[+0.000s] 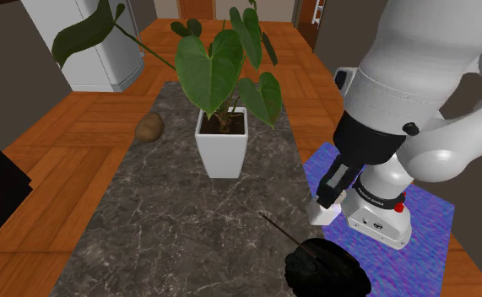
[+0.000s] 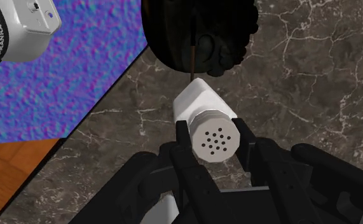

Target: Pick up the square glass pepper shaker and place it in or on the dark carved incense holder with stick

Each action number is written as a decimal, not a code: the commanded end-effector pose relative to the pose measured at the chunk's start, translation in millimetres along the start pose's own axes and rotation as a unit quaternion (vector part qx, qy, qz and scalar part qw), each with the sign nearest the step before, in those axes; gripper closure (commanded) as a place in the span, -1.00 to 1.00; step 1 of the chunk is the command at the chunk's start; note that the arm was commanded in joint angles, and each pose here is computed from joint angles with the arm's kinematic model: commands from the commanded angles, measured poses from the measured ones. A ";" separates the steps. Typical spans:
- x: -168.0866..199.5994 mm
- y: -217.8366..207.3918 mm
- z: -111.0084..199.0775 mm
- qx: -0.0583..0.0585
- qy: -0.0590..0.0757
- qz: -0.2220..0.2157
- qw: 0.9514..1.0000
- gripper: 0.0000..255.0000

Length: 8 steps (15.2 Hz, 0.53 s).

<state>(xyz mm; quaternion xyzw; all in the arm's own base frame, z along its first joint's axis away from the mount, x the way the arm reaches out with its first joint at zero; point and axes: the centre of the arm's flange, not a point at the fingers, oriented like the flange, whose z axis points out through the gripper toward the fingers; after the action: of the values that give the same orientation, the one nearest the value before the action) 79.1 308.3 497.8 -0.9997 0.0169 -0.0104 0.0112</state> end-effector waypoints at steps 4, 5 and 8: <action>-33.5 -28.9 6.0 0.000 0.000 0.001 1.000 1.00; -33.6 -28.7 11.3 0.000 0.000 0.001 1.000 1.00; -33.9 -28.4 27.1 0.000 0.000 0.001 1.000 1.00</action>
<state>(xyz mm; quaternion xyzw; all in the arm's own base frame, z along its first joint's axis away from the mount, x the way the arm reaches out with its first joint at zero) 46.3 338.4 476.4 -0.9997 0.0175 -0.0100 0.0109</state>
